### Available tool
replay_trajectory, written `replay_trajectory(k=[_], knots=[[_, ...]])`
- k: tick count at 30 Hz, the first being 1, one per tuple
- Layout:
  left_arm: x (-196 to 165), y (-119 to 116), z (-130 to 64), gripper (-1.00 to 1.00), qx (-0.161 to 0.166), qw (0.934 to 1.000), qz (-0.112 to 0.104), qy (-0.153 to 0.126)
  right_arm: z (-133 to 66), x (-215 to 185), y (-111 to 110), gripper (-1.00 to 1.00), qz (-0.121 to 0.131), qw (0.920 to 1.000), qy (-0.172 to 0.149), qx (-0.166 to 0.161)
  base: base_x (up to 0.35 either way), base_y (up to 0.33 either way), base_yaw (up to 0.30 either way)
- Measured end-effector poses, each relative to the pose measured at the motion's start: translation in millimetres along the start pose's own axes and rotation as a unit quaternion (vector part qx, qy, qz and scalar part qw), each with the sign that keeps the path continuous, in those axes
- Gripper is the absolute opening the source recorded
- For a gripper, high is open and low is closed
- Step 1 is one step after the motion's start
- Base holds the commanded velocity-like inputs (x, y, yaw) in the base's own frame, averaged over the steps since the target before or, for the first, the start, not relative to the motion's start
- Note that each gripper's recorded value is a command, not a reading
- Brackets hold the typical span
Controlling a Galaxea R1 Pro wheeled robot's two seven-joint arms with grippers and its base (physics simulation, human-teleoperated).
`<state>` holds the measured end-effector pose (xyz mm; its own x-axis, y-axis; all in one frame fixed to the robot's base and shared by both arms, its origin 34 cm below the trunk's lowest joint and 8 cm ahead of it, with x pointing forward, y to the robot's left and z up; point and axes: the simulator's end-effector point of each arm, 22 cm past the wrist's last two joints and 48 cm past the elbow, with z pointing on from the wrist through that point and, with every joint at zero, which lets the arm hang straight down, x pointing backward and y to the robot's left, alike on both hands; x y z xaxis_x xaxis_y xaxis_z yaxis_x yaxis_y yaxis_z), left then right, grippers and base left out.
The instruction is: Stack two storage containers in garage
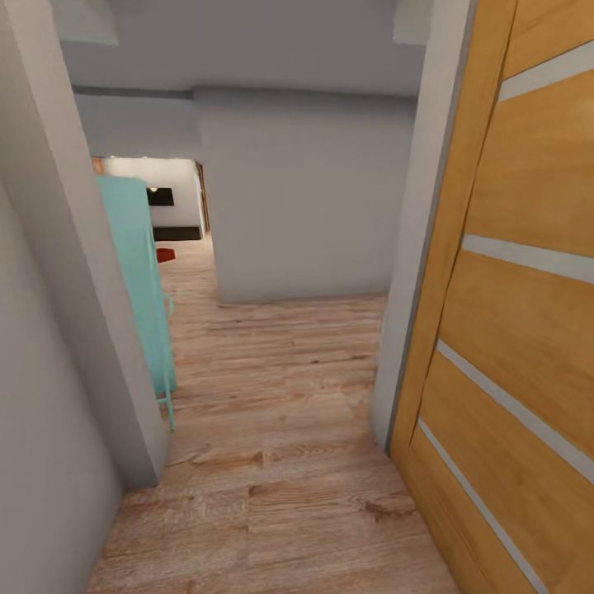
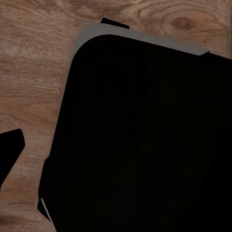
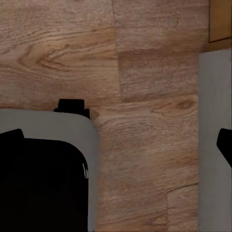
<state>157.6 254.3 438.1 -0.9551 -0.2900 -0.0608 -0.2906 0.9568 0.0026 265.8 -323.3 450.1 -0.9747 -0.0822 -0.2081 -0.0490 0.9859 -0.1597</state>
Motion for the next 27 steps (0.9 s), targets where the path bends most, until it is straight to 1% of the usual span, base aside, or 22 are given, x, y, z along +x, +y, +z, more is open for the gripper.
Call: replay_trajectory(k=[2, 5, 16, 21, 27], knots=[[0.0, 0.0, 0.0, 1.0, 0.0, 1.0, 0.0, 0.0, 0.0, -5.4, -0.7, 1.0, 0.001, 0.9999, -0.012, 0.0, 0.321, 0.0, 0.0], [0.0, 0.0, 0.0, 1.0, 0.0, 1.0, 0.0, 0.0, -0.1, -7.5, -0.6, 1.0, 0.001, 0.9999, -0.017, 0.001, 0.321, 0.0, 0.106], [-0.3, 0.2, 0.0, 1.0, 0.0, 1.0, 0.0, -0.001, 0.0, -8.3, -2.6, 1.0, -0.006, 0.9998, -0.019, 0.001, 0.321, 0.0, 0.237], [-0.3, 0.1, 0.0, 1.0, 0.0, 1.0, -0.001, -0.001, 0.0, -7.8, -1.2, 1.0, -0.013, 0.9998, -0.017, -0.001, 0.321, 0.0, 0.052], [0.0, -0.4, 0.0, 1.0, 0.0, 1.0, 0.0, 0.0, 0.0, -7.6, -2.6, 1.0, -0.014, 0.9998, -0.017, 0.001, 0.321, 0.0, 0.005]])
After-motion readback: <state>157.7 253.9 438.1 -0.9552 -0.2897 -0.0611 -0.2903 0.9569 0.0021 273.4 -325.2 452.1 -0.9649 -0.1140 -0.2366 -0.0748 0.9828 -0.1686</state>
